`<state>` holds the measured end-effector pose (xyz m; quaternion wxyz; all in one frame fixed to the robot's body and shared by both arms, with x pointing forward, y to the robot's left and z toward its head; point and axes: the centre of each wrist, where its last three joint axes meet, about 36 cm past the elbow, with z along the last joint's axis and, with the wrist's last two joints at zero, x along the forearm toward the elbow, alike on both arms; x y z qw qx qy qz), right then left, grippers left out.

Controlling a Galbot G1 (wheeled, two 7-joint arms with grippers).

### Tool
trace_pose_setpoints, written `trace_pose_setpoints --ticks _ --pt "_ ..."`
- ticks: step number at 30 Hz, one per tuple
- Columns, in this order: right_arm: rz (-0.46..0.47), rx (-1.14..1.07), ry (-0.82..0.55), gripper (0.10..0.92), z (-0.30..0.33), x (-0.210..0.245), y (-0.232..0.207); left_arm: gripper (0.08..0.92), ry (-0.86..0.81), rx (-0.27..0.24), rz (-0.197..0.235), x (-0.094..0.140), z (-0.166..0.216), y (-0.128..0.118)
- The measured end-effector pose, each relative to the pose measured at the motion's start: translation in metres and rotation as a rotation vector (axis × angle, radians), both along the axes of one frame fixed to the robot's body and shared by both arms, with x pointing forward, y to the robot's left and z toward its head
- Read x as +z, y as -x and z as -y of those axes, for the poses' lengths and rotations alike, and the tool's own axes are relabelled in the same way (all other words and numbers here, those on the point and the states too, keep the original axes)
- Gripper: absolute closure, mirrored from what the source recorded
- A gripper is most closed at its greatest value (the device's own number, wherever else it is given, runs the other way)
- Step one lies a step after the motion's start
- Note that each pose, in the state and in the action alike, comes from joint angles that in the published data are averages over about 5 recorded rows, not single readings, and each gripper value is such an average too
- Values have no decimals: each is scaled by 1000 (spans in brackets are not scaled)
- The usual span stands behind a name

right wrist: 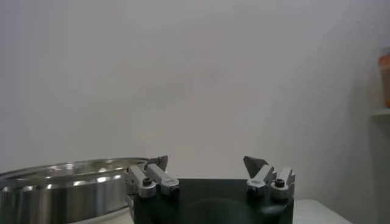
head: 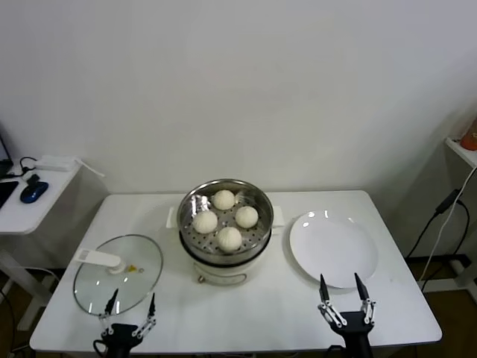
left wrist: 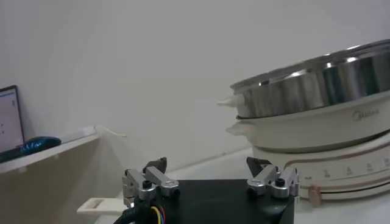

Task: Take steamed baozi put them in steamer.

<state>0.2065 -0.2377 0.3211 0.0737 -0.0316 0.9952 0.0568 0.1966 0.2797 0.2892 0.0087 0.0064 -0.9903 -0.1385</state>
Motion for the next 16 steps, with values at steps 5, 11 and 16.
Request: trace_pose_setpoints --ticks 5,11,16 --pt "-5 -3 0 200 -4 -3 6 177 1 0 0 1 1 1" --pt "-7 -3 -1 200 -8 -3 8 177 1 3 -1 2 0 2" --pt "-7 -4 -3 200 -10 -4 8 177 1 5 -5 2 0 3"
